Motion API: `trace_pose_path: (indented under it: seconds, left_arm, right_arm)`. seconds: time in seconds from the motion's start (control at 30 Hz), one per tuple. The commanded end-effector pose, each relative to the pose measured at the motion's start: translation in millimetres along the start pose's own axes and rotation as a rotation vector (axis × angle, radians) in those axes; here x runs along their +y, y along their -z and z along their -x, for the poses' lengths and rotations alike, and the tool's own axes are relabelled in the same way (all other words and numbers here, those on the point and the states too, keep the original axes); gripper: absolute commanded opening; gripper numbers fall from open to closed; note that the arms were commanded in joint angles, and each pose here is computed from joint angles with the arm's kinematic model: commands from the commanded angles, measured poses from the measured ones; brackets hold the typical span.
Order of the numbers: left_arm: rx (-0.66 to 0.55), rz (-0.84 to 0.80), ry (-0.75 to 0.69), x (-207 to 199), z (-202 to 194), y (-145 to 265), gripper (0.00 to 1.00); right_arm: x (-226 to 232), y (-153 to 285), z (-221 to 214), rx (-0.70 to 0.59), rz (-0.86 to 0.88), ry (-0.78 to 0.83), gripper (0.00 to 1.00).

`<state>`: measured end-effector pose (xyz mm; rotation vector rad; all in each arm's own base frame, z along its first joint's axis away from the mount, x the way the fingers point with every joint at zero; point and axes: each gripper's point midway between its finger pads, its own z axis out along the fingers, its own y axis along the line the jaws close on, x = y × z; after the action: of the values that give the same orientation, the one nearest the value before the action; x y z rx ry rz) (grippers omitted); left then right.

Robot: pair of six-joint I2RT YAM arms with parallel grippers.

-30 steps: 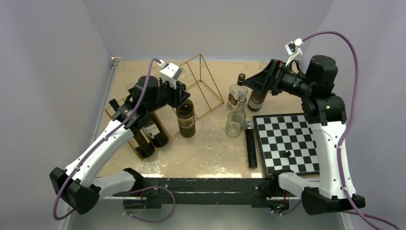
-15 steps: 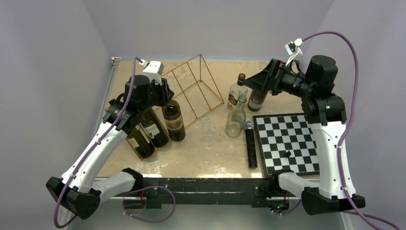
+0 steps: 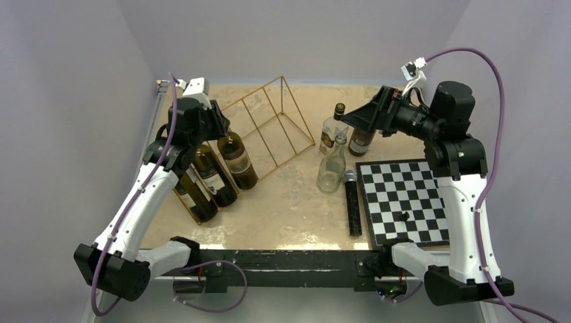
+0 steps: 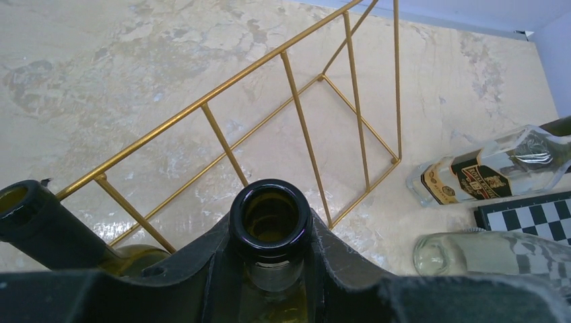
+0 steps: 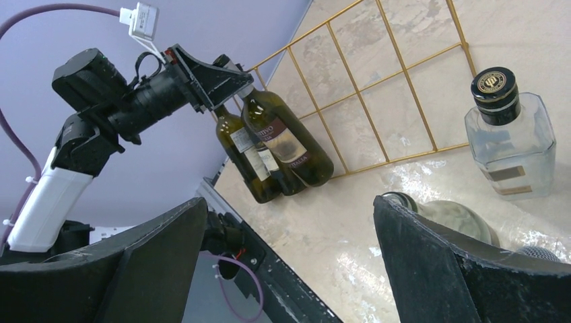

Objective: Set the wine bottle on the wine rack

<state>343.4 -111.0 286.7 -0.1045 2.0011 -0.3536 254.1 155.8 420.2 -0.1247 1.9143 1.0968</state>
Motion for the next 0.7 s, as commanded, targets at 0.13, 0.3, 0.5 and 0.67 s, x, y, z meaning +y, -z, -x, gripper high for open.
trace_pose_path:
  seconds: [0.13, 0.3, 0.5, 0.67]
  left_arm:
    - [-0.091, 0.004, 0.149, 4, 18, -15, 0.00]
    - [-0.072, 0.046, 0.171, 14, 5, -23, 0.00]
    - [-0.096, 0.105, 0.151, 27, 7, -24, 0.00]
    - [-0.096, 0.132, 0.144, 32, 5, -27, 0.01]
  right_arm:
    - [1, 5, 3, -0.033, -0.015, 0.031, 0.99]
    - [-1, 3, 3, -0.030, -0.019, 0.028, 0.99]
    - [-5, -1, 1, -0.019, -0.020, 0.013, 0.99]
    - [-6, -2, 1, -0.016, -0.020, 0.010, 0.99]
